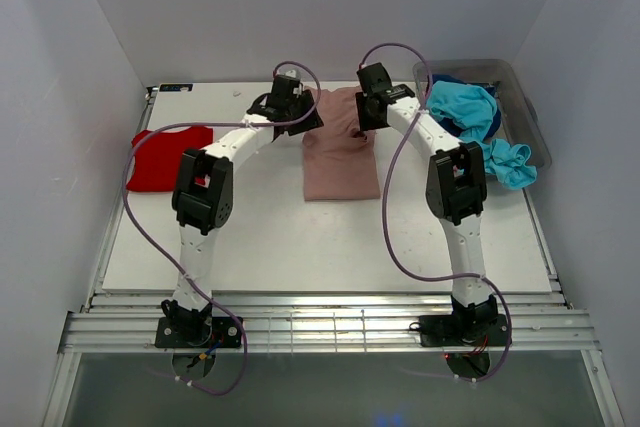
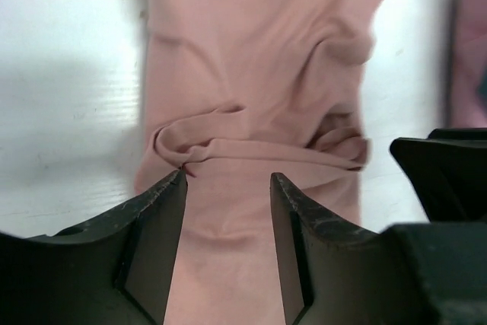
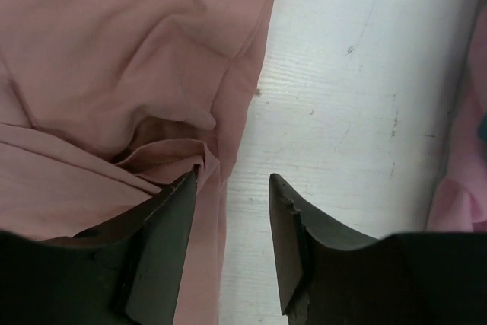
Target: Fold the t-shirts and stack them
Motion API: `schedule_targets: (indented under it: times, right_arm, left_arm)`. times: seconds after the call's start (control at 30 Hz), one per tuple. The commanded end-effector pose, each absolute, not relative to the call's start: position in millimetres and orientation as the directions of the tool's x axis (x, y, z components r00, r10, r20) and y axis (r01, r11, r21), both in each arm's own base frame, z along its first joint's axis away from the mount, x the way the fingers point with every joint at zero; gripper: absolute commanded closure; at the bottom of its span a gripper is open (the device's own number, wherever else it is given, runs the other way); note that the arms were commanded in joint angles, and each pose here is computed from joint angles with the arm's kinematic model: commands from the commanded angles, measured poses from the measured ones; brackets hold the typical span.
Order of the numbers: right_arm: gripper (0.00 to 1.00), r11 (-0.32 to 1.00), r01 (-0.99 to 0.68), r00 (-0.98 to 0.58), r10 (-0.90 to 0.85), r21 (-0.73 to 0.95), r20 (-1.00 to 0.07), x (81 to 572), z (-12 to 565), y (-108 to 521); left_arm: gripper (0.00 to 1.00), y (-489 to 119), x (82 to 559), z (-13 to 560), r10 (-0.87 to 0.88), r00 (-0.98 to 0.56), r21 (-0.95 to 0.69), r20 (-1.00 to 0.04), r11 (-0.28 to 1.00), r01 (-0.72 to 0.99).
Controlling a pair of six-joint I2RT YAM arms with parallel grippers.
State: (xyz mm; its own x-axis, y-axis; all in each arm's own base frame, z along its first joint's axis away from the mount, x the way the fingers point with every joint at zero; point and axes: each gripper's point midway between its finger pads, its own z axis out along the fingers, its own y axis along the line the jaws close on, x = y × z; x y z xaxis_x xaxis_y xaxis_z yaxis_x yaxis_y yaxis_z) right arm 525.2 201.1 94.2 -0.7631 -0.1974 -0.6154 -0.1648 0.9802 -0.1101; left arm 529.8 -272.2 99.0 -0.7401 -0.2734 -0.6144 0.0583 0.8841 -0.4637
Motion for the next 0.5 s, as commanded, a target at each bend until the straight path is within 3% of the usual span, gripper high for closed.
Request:
schedule_targets:
  times: [0.0,0.13,0.27,0.47]
  right_arm:
    - [0.49,0.98,-0.192,-0.615,-0.161,-0.051,-0.772,532.7,185.8,209.7]
    - [0.49,0.97,-0.241,-0.673,-0.151,0.022,-0.724,498.3,175.9,217.8]
    - [0.52,0.962,-0.264,-0.79,-0.174,0.069,-0.587,452.2,133.3,225.5]
    - [0.39,0.958,-0.256,-0.852,-0.16,0.13,-0.498,393.1,88.9,215.3]
  left_arm:
    - [0.41,-269.5,533.6,220.9,-0.326,-0.589,-0.499,-0.74,0.852,0.155]
    - [0.41,-284.1,496.2,209.1,-0.293,-0.637,-0.51,-0.713,0.84,0.185]
    - [0.41,-275.4,441.1,141.5,-0.261,-0.751,-0.498,-0.607,0.861,0.104]
    - [0.39,-260.2,385.7,89.5,-0.227,-0.841,-0.489,-0.492,0.871,0.05]
